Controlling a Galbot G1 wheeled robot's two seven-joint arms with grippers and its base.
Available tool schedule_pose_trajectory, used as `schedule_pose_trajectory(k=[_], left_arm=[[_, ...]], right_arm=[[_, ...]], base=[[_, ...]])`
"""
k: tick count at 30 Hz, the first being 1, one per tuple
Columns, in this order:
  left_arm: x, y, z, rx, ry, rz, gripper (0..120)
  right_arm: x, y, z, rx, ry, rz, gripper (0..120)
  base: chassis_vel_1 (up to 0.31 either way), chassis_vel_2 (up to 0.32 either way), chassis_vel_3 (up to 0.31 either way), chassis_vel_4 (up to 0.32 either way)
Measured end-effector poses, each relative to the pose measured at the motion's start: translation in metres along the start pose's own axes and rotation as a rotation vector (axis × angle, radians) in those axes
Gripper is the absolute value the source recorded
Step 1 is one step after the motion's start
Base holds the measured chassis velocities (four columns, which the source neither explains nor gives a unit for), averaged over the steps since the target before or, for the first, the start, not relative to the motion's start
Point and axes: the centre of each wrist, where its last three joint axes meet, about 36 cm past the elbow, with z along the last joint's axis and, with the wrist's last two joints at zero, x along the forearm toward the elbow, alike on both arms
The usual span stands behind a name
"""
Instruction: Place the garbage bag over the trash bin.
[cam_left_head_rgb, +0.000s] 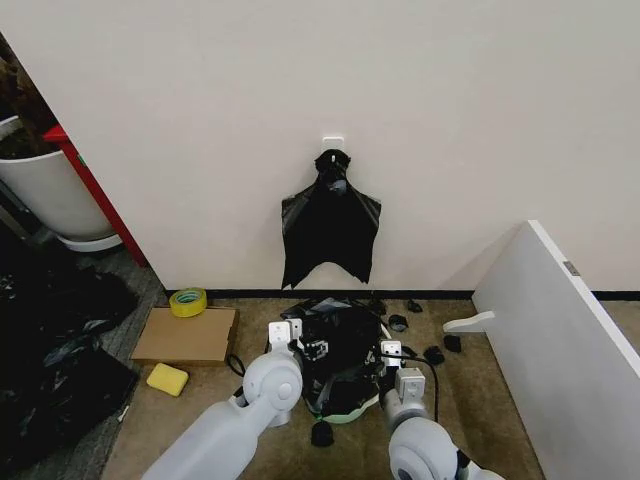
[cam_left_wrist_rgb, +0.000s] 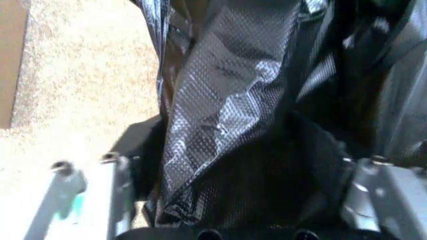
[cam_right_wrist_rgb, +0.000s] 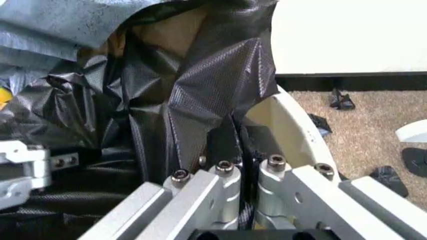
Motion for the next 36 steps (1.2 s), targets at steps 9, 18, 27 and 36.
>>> schedule_pose_trajectory(k=[9, 18, 27, 36], left_arm=[[-0.004, 0.005, 0.001, 0.009, 0.011, -0.017, 32], [0.011, 0.029, 0.002, 0.046, 0.004, -0.018, 2], [0.048, 0.051, 0.024, -0.054, -0.116, -0.03, 0], [0.073, 0.072, 0.067, -0.268, -0.258, -0.027, 0]], right_arm=[[0.003, 0.0, 0.001, -0.002, -0.001, -0.008, 0], [0.002, 0.0, 0.005, -0.003, -0.077, -0.035, 0], [-0.015, -0.019, -0.001, 0.07, -0.37, -0.139, 0], [-0.039, -0.036, -0.016, 0.138, -0.425, -0.138, 0]], base=[[0.0, 0.0, 0.0, 0.0], [0.0, 0.0, 0.0, 0.0], [0.0, 0.0, 0.0, 0.0], [0.0, 0.0, 0.0, 0.0]])
